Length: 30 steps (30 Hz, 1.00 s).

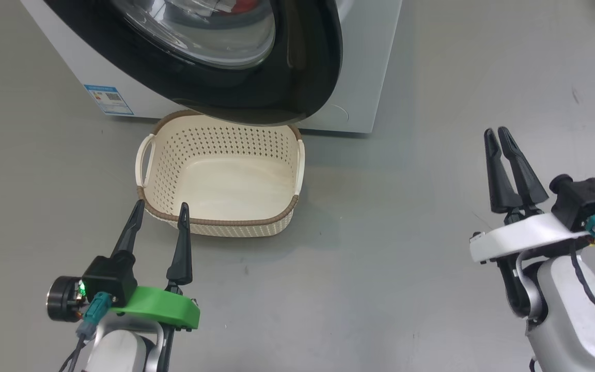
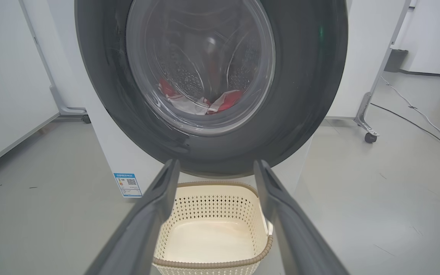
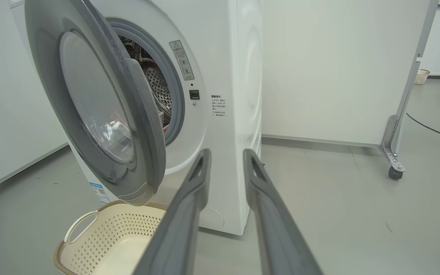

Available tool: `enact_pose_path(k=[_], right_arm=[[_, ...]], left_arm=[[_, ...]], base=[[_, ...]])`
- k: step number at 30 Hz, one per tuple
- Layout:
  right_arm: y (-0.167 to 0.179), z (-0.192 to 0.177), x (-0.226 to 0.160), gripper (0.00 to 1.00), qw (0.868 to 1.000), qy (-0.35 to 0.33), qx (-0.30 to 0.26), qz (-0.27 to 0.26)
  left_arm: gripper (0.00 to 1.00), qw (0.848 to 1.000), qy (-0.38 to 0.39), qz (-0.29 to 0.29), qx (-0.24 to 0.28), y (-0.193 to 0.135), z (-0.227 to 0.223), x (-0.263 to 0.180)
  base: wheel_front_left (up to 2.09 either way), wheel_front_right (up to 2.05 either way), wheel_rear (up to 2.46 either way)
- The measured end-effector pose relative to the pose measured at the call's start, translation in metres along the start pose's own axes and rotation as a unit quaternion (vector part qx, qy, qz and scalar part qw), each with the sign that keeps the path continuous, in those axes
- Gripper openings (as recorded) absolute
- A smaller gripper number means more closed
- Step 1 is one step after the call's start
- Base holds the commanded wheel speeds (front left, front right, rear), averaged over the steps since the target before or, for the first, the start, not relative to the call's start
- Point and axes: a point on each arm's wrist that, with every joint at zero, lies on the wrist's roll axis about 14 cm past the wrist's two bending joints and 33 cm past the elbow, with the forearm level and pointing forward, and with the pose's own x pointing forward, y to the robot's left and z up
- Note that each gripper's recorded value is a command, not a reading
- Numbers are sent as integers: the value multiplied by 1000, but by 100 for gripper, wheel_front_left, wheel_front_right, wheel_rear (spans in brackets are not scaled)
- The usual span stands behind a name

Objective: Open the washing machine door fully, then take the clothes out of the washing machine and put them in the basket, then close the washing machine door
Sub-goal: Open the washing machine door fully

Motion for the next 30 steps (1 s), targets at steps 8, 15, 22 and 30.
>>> enact_pose_path(k=[8, 15, 22, 30], right_arm=[[3, 19, 43, 0, 999, -7, 9, 38], [19, 10, 82, 0, 985, 47, 155, 64], [35, 2, 119, 0, 930, 104, 343, 85], [38, 16, 163, 0, 889, 146, 425, 91]], left_arm=[[100, 1000, 4, -3, 2, 1, -4, 11], [100, 1000, 14, -1, 1, 4, -12, 19], [100, 1000, 17, 8, -8, 10, -14, 24], [100, 999, 25, 22, -6, 20, -18, 23]], base=[[0, 0, 0], [0, 0, 0], [0, 0, 0], [0, 0, 0]])
